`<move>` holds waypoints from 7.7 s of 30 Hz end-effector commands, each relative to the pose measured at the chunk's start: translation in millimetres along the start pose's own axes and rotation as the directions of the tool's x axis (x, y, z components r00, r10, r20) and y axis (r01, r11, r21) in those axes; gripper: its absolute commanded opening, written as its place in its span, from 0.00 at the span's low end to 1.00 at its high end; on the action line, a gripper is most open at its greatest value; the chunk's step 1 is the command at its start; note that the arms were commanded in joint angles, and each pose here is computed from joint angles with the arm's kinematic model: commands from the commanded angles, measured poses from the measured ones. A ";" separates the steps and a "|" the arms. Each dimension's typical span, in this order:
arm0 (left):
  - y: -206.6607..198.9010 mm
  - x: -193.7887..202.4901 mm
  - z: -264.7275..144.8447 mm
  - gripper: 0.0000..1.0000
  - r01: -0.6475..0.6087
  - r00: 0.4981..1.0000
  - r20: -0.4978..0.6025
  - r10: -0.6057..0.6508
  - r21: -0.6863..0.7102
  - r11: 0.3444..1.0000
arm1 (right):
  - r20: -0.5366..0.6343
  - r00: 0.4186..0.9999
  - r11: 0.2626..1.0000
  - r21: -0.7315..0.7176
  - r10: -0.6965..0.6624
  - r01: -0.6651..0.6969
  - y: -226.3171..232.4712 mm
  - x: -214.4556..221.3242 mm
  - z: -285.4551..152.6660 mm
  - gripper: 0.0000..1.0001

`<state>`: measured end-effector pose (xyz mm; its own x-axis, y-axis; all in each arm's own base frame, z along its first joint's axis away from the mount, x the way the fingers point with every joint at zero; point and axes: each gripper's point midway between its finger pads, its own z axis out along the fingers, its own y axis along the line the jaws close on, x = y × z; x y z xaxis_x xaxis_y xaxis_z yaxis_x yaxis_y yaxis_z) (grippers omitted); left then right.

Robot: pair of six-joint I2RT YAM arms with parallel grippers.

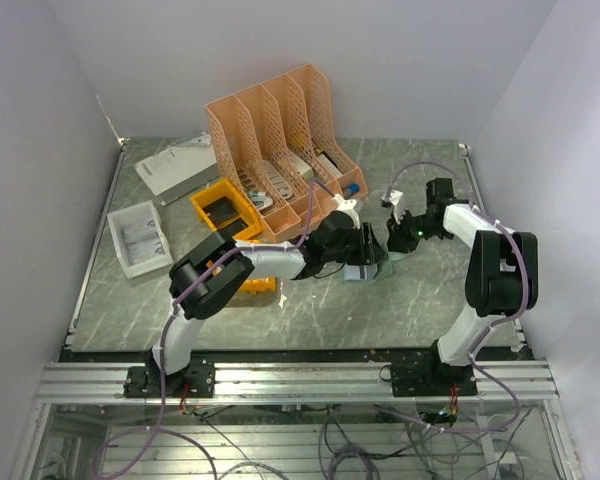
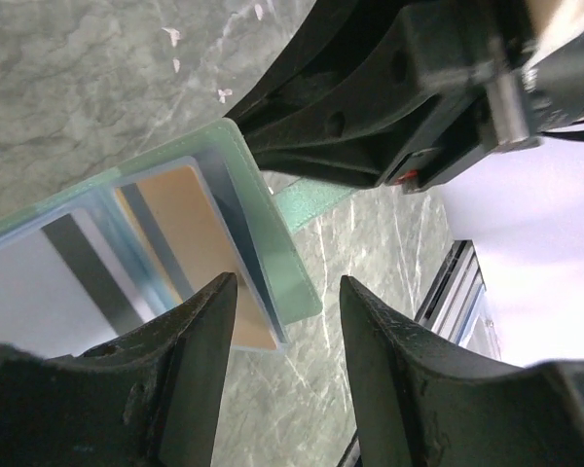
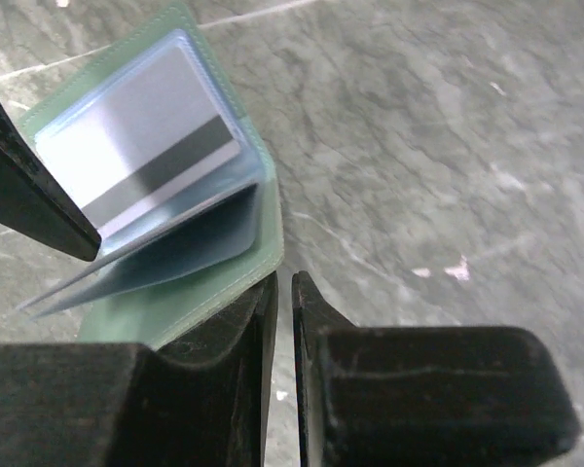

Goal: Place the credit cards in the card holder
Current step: Open the card holder at the center of the board.

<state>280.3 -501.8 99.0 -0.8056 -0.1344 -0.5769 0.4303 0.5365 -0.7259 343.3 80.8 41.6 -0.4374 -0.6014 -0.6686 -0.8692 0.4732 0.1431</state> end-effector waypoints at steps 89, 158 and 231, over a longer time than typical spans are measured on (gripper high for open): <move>46.1 27.0 -9.6 0.68 -0.052 0.994 -0.100 0.033 -0.197 0.979 | -0.189 0.973 0.982 -0.104 0.134 -0.155 7.9 38.7 26.2 0.00; 10.3 -19.0 -55.7 0.46 -0.147 0.986 0.045 0.158 -0.188 0.971 | 0.004 0.981 0.958 -0.213 0.196 -0.191 17.5 3.8 5.2 0.25; 29.0 14.2 2.3 0.65 0.074 0.997 -0.003 -0.074 0.002 0.997 | 0.213 0.974 0.953 -0.274 -0.072 0.130 52.9 -2.4 -22.5 0.67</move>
<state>278.4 -489.6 59.9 -0.8406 -0.1474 -0.5212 0.3604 0.5661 -0.7414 309.7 86.8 56.0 -0.5059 -0.4614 -0.7288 -0.8611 0.3188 0.3959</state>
